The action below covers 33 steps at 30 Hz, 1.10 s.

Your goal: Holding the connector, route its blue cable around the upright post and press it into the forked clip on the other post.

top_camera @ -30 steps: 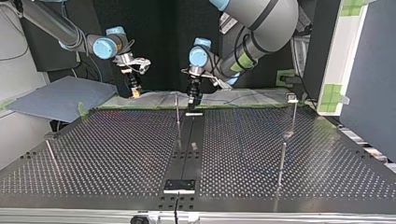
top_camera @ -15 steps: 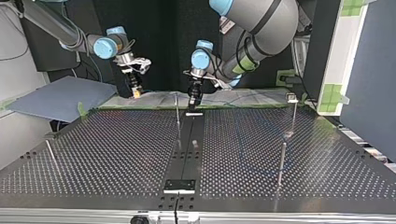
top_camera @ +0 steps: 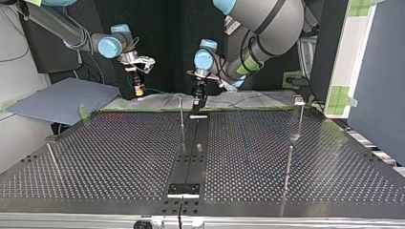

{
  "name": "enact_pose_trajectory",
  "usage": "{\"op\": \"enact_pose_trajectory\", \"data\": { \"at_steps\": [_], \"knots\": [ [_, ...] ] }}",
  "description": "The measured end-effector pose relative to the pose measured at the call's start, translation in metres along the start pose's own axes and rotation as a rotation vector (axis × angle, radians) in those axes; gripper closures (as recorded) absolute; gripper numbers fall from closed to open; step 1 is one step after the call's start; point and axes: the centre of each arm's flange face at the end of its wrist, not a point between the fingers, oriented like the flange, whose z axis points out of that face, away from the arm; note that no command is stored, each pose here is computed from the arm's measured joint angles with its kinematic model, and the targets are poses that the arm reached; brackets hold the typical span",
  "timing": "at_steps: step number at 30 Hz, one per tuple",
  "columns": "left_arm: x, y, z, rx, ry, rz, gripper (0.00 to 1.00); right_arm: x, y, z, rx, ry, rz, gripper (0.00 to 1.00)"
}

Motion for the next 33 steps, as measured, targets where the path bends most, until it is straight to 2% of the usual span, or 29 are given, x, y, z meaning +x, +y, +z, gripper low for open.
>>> {"op": "enact_pose_trajectory", "data": {
  "at_steps": [15,33],
  "knots": [
    [-0.010,0.009,0.014,0.000,-0.031,-0.013,1.00,0.007,0.009,0.012,-0.005,0.030,-0.001,1.00],
    [-0.032,-0.001,0.042,0.015,-0.049,-0.019,1.00,0.027,0.017,0.034,0.003,0.064,-0.007,1.00]
  ]
}}
